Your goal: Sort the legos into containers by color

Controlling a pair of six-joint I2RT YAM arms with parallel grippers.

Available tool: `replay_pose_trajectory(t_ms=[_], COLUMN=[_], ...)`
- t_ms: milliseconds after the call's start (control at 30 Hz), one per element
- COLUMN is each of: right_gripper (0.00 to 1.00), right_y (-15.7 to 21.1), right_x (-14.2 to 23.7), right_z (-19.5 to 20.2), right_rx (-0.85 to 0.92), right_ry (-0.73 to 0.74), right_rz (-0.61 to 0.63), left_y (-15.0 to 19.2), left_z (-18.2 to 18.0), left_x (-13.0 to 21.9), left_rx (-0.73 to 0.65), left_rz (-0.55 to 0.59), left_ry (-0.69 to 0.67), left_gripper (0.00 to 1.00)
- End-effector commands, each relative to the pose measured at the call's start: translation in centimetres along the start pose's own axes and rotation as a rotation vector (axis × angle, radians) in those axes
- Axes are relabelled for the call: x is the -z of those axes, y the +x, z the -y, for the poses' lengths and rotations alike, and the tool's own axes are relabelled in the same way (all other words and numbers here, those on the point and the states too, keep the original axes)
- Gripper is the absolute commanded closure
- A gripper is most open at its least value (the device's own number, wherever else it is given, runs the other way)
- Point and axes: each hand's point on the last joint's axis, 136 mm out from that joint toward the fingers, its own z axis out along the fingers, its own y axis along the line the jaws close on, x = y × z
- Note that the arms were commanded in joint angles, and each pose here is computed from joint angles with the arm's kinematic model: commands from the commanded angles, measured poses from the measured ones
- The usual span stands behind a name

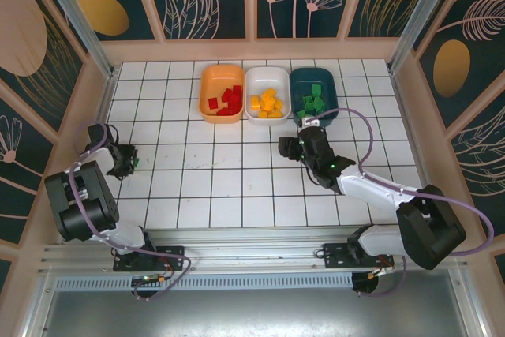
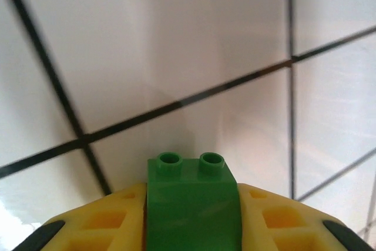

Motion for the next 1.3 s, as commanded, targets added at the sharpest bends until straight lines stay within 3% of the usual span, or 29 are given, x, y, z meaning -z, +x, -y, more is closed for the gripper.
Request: replay_pose_trajectory(t_ms=[0, 167, 367, 633, 800, 1000, 1267], right_gripper=[0.30, 0.30, 0.30, 0.29, 0.29, 0.28, 0.28], right_y=[-0.6, -0.3, -0.2, 0.4, -0.1, -0.4, -0.7], right_x=[0.1, -0.4, -0.6, 0.1, 1.6, 2.6, 2.9], right_z=[0.4, 1.1, 2.8, 10.6, 13.1, 14.0, 14.1], right_rx=[0.001, -0.083, -0.283, -0.575, -0.621, -0.608, -0.598], right_ry=[0.021, -0.033, -0.189, -0.074, 0.004, 0.046, 0.052], right_rz=[0.033, -0.001, -0.067, -0.014, 0.077, 0.123, 0.136], left_y=[0.4, 4.0, 13.1, 31.4, 42.2, 50.7, 54.0], left_z=[3.7, 9.9, 18.8, 27.7, 31.7, 34.6, 34.3], left_x=[1.6, 4.5, 6.9, 6.9, 7.0, 6.0, 1.6], left_rx=[-0.074, -0.249, -0.497, -0.871, -1.071, -1.163, -1.083], left_rz=[0.015, 0.029, -0.046, -0.266, -0.403, -0.495, -0.592], left_ry=[0.148, 0.263, 0.434, 0.651, 0.813, 0.950, 0.957], left_gripper=[0.68, 0.70, 0.74, 0.76, 0.76, 0.75, 0.73])
